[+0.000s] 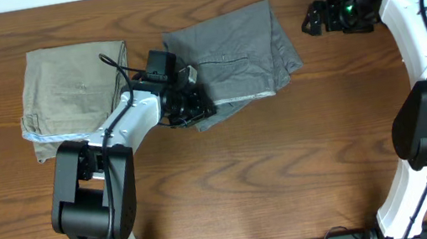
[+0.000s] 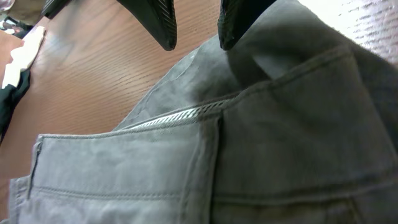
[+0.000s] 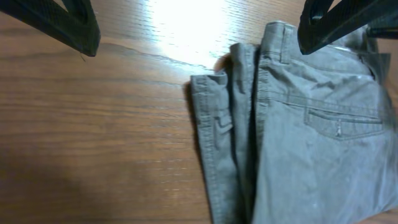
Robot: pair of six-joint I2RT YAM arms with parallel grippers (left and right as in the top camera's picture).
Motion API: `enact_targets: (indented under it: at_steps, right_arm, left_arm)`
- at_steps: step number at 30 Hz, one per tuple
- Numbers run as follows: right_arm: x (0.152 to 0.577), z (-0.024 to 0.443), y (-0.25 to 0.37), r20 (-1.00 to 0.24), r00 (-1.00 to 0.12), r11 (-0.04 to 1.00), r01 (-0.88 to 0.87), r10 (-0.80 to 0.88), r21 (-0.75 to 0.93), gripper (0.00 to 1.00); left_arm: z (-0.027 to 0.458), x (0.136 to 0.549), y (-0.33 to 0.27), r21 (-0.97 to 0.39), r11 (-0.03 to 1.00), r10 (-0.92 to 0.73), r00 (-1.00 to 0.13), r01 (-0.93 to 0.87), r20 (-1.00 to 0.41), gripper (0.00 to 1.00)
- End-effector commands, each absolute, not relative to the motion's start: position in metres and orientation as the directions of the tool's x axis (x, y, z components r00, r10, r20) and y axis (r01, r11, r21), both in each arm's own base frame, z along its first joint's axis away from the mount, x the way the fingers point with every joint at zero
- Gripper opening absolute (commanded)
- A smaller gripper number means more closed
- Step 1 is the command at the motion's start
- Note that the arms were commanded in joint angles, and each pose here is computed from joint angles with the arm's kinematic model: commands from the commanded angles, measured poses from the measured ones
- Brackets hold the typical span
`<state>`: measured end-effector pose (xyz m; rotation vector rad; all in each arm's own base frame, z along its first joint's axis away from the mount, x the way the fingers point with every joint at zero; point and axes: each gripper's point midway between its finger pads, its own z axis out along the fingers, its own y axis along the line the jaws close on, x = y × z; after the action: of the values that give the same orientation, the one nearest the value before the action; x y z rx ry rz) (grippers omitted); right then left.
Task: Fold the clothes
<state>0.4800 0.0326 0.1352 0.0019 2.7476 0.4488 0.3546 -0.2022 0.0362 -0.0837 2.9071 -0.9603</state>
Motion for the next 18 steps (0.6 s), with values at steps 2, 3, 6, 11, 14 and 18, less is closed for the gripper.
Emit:
enact_targets:
  at_steps: [2, 3, 6, 11, 14, 18]
  right_arm:
    - [0.474, 0.120, 0.058, -0.309, -0.951, 0.941, -0.110, -0.006, 0.320, 0.99]
    - [0.472, 0.115, 0.063, -0.295, -0.955, 0.940, -0.115, -0.016, 0.322, 0.98]
    - [0.468, 0.100, 0.077, -0.255, -0.966, 0.936, -0.130, -0.044, 0.328, 0.93]
    - [0.460, 0.075, 0.102, -0.193, -0.977, 0.919, -0.158, -0.092, 0.361, 0.84]
    - [0.455, 0.070, 0.122, -0.183, -0.973, 0.878, -0.205, -0.137, 0.432, 0.81]
    - [0.451, 0.071, 0.129, -0.177, -0.973, 0.865, -0.214, -0.148, 0.454, 0.80]
  left_arm:
    - [0.028, 0.348, -0.202, -0.605, 0.795, -0.080, -0.996, -0.043, -0.033, 0.25]
    - [0.026, 0.347, -0.202, -0.604, 0.796, -0.080, -0.996, -0.044, -0.032, 0.25]
    - [0.017, 0.344, -0.201, -0.606, 0.794, -0.080, -0.996, -0.040, -0.039, 0.25]
    - [0.005, 0.338, -0.199, -0.607, 0.794, -0.080, -0.996, -0.037, -0.045, 0.25]
    - [0.000, 0.337, -0.195, -0.588, 0.808, -0.086, -0.995, -0.042, -0.048, 0.25]
    - [-0.002, 0.339, -0.192, -0.568, 0.822, -0.093, -0.994, -0.044, -0.058, 0.25]
